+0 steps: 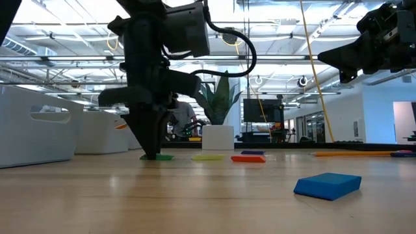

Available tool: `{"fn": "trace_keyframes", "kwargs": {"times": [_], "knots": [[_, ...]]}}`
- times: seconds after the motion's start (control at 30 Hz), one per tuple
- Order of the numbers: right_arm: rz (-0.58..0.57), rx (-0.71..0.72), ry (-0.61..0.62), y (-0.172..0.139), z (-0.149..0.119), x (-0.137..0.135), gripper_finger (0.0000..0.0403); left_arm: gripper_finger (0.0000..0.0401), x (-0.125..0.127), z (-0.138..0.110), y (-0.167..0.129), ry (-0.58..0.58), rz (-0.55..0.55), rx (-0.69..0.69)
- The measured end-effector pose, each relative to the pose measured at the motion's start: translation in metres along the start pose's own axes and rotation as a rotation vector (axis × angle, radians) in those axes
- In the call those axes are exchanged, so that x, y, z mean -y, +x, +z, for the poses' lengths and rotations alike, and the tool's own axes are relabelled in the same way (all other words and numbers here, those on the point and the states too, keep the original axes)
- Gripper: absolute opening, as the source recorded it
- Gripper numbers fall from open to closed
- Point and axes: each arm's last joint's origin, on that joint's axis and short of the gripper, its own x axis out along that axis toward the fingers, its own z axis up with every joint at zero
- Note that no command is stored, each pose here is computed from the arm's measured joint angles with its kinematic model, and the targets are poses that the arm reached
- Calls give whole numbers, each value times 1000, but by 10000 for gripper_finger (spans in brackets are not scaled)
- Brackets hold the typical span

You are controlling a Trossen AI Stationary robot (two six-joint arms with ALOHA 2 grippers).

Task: Sort crayons/erasers/pens/pencils in bins
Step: Put the green eraser into the bottom

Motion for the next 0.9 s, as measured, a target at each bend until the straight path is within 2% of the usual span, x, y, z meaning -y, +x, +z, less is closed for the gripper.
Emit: {"fn": "trace_keyframes", "kwargs": {"times": [0.07, 0.23, 0.33, 0.43, 0.53, 0.7, 0.8, 0.9], "knots": [[0, 0, 0, 0, 0, 0, 13, 50, 2, 1, -18, -43, -61, 4], [0, 0, 0, 0, 0, 0, 13, 50, 12, -4, -86, -233, -207, 14], [0, 0, 0, 0, 0, 0, 13, 50, 34, -20, -120, -261, -267, 19], [0, 1, 0, 0, 0, 0, 13, 50, 60, -52, -152, -246, -288, -55], [0, 0, 0, 0, 0, 0, 13, 50, 90, -87, -168, -224, -230, -123], [0, 1, 0, 0, 0, 0, 13, 50, 152, -145, -187, -145, -194, -61], [0, 0, 0, 0, 0, 0, 13, 51, 184, -169, -179, -141, -148, -30], [0, 0, 0, 0, 0, 0, 13, 51, 206, -186, -160, -142, -80, -27]]}}
